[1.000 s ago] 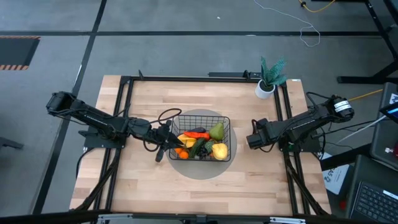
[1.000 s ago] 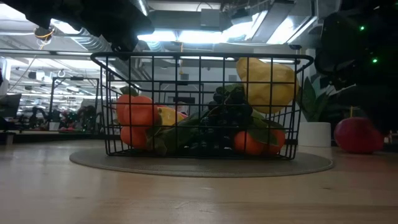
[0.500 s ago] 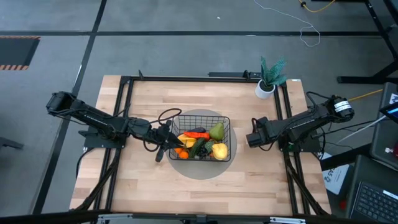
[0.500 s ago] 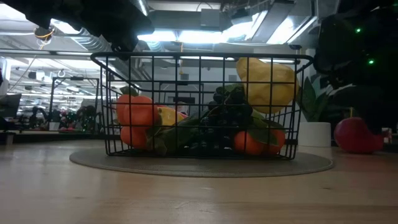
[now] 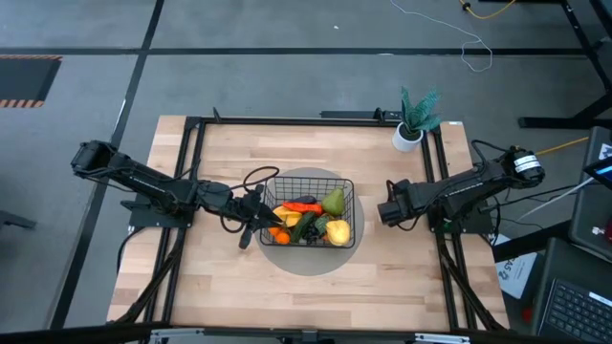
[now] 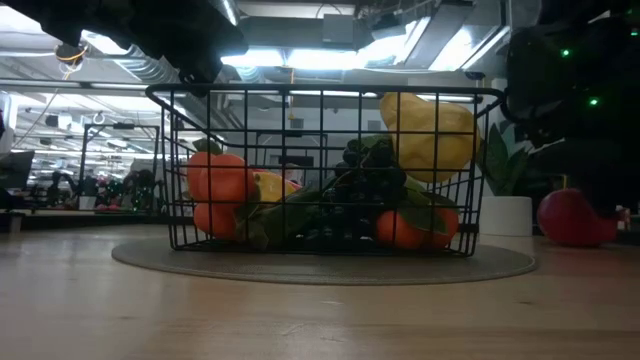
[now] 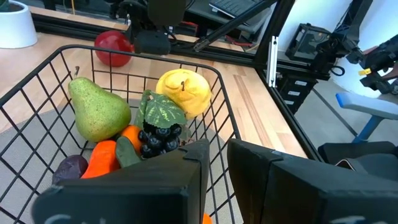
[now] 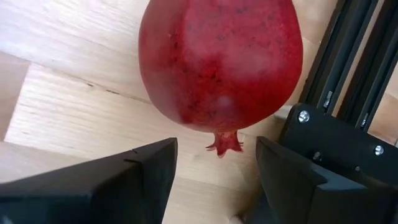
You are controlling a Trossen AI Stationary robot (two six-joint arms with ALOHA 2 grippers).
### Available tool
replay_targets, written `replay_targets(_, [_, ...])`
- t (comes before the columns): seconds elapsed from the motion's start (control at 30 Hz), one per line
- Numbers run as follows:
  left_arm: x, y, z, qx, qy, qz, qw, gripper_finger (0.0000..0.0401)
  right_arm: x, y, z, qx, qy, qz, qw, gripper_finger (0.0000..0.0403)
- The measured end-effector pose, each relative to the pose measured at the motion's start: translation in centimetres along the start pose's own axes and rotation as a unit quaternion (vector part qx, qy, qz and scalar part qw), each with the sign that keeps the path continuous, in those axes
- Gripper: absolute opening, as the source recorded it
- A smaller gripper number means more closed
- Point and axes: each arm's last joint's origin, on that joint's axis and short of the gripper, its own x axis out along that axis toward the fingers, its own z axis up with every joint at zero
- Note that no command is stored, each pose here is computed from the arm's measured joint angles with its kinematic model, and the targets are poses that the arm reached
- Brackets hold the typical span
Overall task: Build produce basket
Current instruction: Put the pomegranate into the black wire basket
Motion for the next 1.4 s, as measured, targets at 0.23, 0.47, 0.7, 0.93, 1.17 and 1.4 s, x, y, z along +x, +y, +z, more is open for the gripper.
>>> replay_targets(0.23, [0.0, 0.0, 0.0, 0.0, 0.0, 0.0, 1.0, 0.0046, 0.7, 0.0, -0.1, -0.024, -0.001, 0.006, 1.0, 0.0208])
replay_targets(0.47, [0.0, 0.0, 0.0, 0.0, 0.0, 0.0, 1.0, 0.0046, 1.7, -0.1, -0.3, -0.021, -0.005, 0.009, 1.0, 0.0208])
replay_targets(0.7, [0.0, 0.0, 0.0, 0.0, 0.0, 0.0, 1.0, 0.0046, 1.7, -0.1, -0.3, -0.021, -0.008, 0.009, 1.0, 0.0168])
replay_targets(0.93, [0.0, 0.0, 0.0, 0.0, 0.0, 0.0, 1.0, 0.0046, 1.7, -0.1, -0.2, -0.021, -0.036, 0.004, 0.999, 0.0095])
replay_targets(1.17, [0.0, 0.0, 0.0, 0.0, 0.0, 0.0, 1.0, 0.0046, 1.7, -0.1, -0.2, -0.021, -0.037, 0.004, 0.999, 0.0039])
replay_targets(1.4, [0.0, 0.0, 0.0, 0.0, 0.0, 0.0, 1.0, 0.0046, 1.7, -0.1, -0.2, -0.021, -0.036, 0.004, 0.999, 0.0004])
